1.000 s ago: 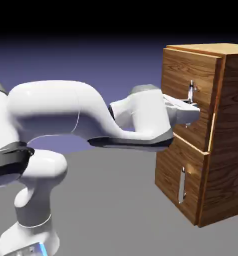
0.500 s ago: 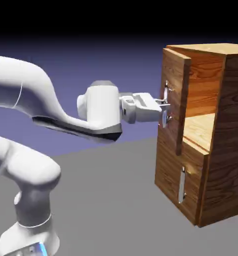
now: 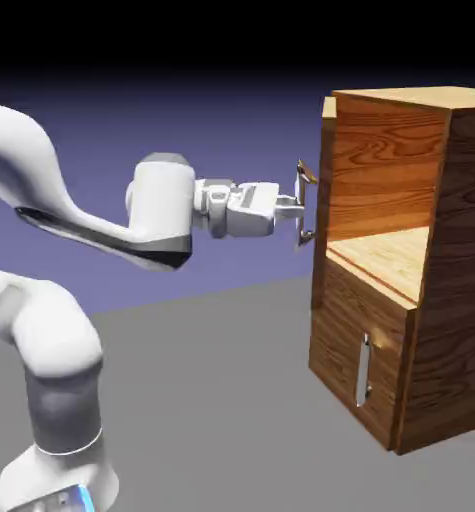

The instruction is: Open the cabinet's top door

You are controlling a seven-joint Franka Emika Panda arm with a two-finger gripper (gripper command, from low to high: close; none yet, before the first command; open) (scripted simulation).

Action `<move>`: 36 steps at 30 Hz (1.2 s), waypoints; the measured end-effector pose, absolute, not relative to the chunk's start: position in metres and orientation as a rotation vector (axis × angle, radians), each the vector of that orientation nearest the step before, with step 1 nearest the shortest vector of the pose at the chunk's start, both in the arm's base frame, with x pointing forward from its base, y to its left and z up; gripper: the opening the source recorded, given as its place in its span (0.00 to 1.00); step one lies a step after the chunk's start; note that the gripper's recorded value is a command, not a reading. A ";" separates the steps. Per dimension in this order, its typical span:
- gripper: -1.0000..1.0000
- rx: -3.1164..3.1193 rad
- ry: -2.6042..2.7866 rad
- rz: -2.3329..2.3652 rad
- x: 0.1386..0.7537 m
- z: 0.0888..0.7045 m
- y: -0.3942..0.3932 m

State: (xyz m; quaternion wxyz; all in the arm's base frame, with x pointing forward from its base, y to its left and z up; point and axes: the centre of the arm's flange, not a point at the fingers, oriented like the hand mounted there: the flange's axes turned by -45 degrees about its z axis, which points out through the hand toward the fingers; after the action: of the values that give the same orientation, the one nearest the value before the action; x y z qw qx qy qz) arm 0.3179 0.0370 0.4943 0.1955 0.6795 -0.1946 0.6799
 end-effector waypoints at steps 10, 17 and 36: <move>0.00 1.771 -0.715 1.772 0.296 0.494 0.092; 0.00 1.644 -0.854 1.645 0.287 0.494 0.146; 0.00 1.317 -1.136 1.318 0.307 0.494 0.275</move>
State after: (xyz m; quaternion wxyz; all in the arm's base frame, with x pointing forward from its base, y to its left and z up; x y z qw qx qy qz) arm 0.3072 0.2752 0.4944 0.4615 0.5355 -0.4618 0.5357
